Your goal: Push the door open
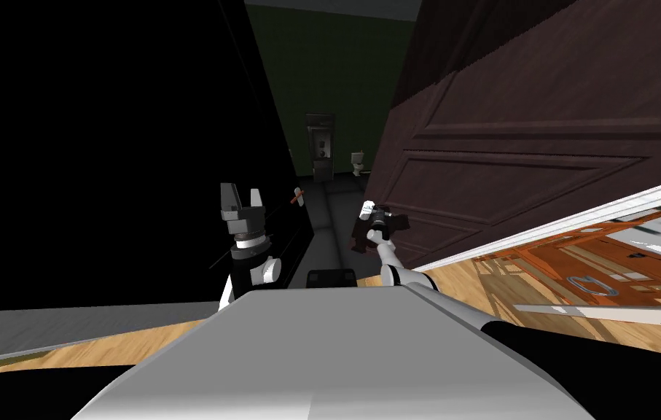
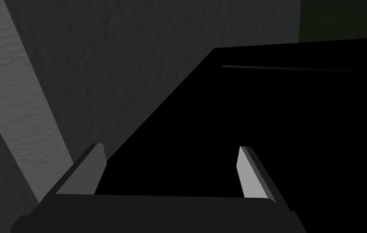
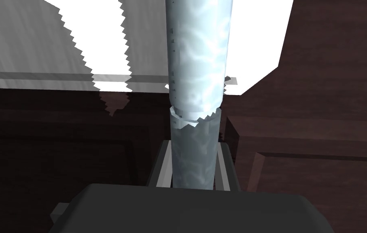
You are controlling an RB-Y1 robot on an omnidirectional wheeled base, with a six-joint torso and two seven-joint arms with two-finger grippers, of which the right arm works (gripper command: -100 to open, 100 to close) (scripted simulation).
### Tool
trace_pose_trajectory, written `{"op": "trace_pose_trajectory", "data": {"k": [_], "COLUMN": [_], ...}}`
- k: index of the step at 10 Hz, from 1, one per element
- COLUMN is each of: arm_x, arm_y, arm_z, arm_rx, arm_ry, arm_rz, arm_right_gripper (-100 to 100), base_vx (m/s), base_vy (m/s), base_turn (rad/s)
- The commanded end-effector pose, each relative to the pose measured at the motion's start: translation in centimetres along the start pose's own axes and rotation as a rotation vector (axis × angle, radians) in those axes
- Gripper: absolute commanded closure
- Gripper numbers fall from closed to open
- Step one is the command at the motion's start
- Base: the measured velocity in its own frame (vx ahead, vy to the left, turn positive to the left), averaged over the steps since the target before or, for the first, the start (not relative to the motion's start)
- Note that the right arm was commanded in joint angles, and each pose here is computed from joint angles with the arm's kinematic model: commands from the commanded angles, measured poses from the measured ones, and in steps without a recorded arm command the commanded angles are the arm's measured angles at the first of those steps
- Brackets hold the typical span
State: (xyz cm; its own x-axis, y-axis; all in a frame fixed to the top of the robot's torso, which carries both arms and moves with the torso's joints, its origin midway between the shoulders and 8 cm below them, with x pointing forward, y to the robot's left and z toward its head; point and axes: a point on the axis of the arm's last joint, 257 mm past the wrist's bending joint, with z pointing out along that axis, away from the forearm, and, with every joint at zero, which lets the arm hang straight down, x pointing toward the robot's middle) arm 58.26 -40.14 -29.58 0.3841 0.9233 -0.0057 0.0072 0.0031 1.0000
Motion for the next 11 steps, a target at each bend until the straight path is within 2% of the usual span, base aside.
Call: {"op": "trace_pose_trajectory", "data": {"k": [1, 2, 4, 11], "arm_x": [0.0, -1.2, -2.0, -5.9], "arm_y": [0.0, 0.6, 1.0, 2.4], "arm_z": [0.0, 0.31, 0.47, 0.75], "arm_rx": [0.0, -0.014, -0.023, -0.055], "arm_ry": [0.0, -0.028, -0.052, -0.177], "arm_rz": [0.0, -0.005, -0.009, -0.022], "arm_right_gripper": [100, 100, 100, 100], "base_vx": [0.068, 0.118, 0.175, 0.198], "base_vy": [0.015, -0.008, -0.039, -0.037], "base_turn": [-0.044, -0.047, -0.025, -0.034]}}
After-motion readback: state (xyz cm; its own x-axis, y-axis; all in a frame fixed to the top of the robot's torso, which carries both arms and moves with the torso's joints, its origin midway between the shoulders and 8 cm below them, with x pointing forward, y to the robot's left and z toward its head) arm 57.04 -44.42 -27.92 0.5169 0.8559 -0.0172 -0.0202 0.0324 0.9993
